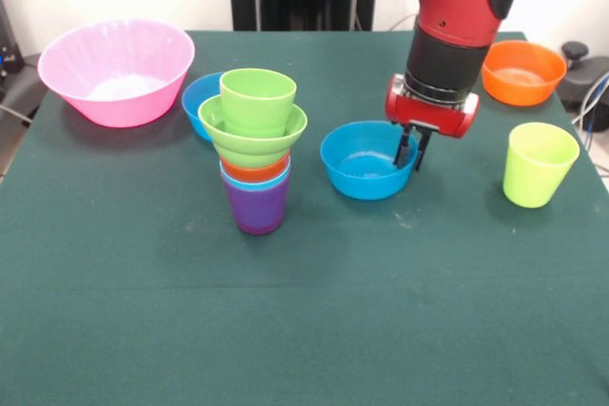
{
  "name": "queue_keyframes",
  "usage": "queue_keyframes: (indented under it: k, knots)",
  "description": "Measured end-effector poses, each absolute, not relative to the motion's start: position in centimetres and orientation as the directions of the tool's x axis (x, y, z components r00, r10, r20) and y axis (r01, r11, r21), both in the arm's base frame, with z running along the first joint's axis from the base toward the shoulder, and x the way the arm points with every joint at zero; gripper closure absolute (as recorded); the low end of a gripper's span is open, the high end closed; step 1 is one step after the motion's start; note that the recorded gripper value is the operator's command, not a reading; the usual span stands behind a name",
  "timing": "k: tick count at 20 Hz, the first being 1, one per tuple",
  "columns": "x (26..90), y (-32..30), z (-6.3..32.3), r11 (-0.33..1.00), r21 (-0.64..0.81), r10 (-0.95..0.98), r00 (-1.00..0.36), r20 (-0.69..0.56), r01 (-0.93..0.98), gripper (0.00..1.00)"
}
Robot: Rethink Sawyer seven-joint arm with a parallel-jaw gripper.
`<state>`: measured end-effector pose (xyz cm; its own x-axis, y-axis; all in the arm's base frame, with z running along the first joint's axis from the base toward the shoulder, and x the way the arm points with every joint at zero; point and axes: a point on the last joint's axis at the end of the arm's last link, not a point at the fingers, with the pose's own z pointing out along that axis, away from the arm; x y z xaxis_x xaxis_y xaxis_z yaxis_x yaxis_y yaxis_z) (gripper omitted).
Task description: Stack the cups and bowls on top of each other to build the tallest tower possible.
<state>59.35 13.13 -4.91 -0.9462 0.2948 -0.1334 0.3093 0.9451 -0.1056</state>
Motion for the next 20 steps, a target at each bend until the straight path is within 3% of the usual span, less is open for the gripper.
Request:
queue_keyframes:
  k: [10, 20]
  knots:
    - [59.5, 12.8, -4.1, 0.942, -0.112, 0.306, -0.946, -0.110, 0.318, 1.00]
    - [60.6, 12.3, 2.0, 0.923, -0.174, 0.365, -0.923, 0.119, 0.342, 1.00]
